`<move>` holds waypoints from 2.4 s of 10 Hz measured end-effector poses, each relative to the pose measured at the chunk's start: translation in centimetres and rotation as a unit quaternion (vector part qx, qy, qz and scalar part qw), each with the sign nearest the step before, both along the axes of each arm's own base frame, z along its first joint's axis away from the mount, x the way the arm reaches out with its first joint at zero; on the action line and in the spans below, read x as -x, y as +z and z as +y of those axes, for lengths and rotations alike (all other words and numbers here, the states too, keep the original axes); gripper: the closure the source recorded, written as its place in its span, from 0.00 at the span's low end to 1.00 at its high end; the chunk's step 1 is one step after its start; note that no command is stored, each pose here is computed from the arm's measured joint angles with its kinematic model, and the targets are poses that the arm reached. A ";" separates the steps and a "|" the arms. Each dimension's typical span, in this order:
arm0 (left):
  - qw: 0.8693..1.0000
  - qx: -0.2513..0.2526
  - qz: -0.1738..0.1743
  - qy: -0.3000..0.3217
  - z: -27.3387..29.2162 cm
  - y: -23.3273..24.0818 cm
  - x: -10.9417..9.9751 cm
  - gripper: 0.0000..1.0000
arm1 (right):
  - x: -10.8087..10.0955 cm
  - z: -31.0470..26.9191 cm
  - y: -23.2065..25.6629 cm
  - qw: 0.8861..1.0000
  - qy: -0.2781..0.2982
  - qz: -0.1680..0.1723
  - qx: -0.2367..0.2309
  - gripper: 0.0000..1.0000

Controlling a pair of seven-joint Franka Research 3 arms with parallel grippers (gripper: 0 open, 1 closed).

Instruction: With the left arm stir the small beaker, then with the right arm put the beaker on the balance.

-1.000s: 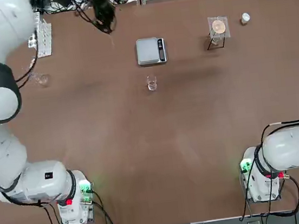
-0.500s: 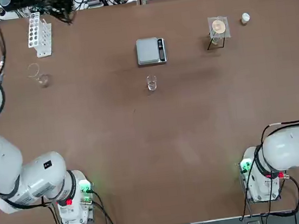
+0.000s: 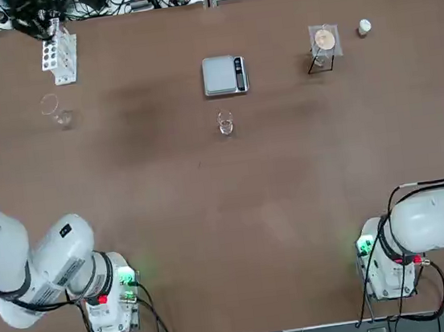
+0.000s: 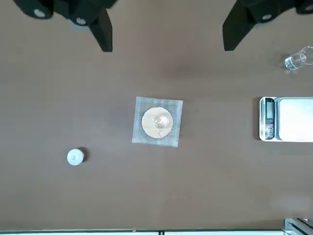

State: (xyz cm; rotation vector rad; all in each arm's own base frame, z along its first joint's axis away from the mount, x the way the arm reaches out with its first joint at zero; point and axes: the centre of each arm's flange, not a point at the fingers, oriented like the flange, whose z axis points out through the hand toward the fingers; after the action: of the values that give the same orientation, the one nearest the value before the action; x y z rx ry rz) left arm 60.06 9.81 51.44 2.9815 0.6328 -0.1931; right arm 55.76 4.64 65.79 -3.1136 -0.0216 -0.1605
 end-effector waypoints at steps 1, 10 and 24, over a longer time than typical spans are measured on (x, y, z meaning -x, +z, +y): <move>1.000 0.009 -0.011 0.001 3.4 -0.5 0.5 0.93 | 0.0 0.2 0.0 1.000 0.005 0.001 -0.001 0.00; 0.997 0.064 -0.044 0.023 18.7 -9.8 3.9 0.93 | -2.7 5.6 -6.0 0.937 0.321 0.007 -0.136 0.00; 0.992 0.104 -0.057 0.035 21.6 -20.1 3.7 0.93 | -0.9 16.6 -28.3 0.833 0.458 -0.237 -0.202 0.01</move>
State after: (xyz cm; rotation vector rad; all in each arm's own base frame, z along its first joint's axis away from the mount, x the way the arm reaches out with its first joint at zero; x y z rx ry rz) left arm 56.35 31.38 31.36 2.7422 0.6600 -0.0768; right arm 56.63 21.25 37.45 -2.2342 -1.2501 -0.7554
